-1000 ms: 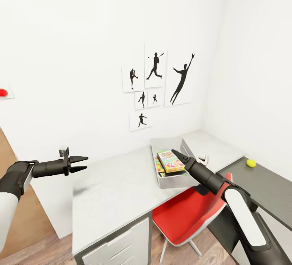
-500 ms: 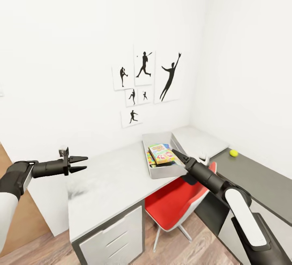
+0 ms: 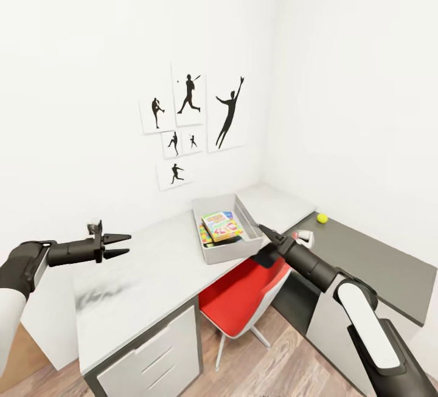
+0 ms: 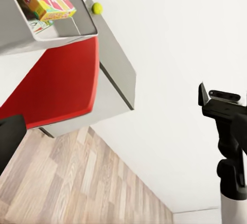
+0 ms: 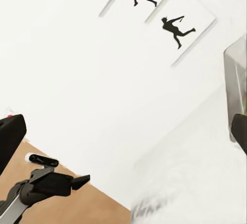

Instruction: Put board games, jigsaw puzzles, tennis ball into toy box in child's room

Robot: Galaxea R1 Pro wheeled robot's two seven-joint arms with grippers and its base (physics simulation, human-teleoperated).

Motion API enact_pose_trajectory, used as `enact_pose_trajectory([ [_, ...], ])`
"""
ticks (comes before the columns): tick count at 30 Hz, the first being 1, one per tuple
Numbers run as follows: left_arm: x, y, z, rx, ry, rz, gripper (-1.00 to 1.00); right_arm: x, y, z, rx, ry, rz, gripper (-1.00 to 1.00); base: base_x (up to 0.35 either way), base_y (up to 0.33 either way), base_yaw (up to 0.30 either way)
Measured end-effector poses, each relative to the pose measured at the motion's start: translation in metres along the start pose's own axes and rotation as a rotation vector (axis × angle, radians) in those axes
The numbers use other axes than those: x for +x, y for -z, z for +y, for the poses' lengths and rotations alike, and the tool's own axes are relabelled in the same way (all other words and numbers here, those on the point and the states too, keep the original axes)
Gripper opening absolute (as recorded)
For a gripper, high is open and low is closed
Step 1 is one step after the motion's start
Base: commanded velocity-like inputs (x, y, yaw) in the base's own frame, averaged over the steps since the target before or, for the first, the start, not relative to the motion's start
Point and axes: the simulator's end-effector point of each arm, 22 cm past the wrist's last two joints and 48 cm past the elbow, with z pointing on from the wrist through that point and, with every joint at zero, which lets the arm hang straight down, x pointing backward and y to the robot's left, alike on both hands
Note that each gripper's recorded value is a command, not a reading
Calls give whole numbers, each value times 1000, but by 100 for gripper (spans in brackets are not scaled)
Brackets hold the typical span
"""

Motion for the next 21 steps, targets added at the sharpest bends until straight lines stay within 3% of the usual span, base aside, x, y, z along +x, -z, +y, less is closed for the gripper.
enact_pose_trajectory([
  [10, -6, 8, 3, -6, -1, -20, 100, -15, 8, -15, 28, -13, -30, 100, 0, 0, -258],
  [21, -6, 8, 6, -6, 5, -23, 100, -40, 45, -72, 146, -34, -84, 100, 0, 0, -258],
])
